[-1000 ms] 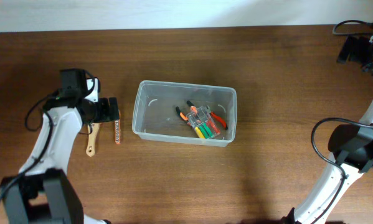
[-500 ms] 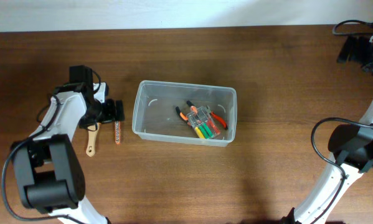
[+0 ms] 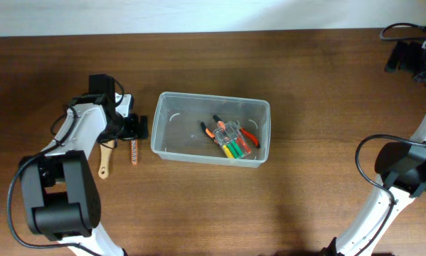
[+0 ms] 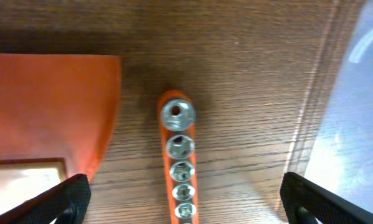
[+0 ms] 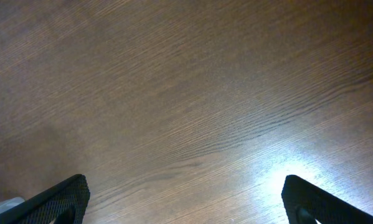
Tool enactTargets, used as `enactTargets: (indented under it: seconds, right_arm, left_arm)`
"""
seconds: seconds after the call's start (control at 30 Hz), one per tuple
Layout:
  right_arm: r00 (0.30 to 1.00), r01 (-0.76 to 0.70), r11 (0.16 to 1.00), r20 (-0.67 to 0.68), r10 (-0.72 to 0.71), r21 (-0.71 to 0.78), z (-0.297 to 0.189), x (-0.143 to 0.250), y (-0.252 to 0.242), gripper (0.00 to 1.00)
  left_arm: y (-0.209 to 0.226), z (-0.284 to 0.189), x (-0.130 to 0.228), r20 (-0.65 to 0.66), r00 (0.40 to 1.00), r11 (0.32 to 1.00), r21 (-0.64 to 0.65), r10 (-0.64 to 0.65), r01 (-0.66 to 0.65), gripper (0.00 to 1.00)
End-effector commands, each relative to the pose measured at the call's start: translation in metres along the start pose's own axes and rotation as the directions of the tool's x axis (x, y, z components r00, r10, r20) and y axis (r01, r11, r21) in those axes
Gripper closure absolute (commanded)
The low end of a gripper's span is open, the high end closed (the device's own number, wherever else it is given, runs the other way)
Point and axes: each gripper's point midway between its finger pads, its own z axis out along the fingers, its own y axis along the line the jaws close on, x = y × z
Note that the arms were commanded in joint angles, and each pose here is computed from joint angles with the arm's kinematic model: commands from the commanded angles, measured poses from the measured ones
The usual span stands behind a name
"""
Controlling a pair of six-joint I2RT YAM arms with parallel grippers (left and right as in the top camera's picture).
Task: Pack container
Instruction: 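Lower the left gripper onto the socket rail and close on it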
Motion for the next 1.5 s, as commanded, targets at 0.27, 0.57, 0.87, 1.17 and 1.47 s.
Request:
enactTargets:
  seconds: [0.27,0.57,0.87,1.17,1.47]
  right_arm:
    - [1.0,-0.009,1.0,0.027,0.009,-0.002,-0.008,-0.003,0.0,0.01]
    - [1.0,-0.008,1.0,0.027,0.008,-0.002,-0.008,-0.003,0.0,0.02]
    - [1.0,-0.008,1.0,0.027,0.008,-0.002,-0.008,-0.003,0.0,0.01]
    - [1.0,-0.009,1.0,0.027,0.009,-0.002,-0.008,-0.003,0.0,0.01]
    - [1.0,-0.009,1.0,0.027,0.009,-0.002,-0.008,-0.003,0.0,0.01]
  left_arm:
    - [-0.007,0.001,-0.003,0.004,0.999,0.999,0.019,0.031,-0.032,0.22]
    - [-0.002,0.007,0.002,-0.019,0.999,1.0,-0.007,0.028,-0.028,0.33]
    - [0.002,0.049,0.027,-0.156,0.988,1.0,-0.002,-0.012,0.012,0.32]
    - [0.002,0.05,0.032,-0.178,0.983,0.999,-0.008,-0.046,0.046,0.32]
    - [0.014,0.048,0.039,-0.202,0.975,0.993,-0.087,-0.092,0.076,0.32]
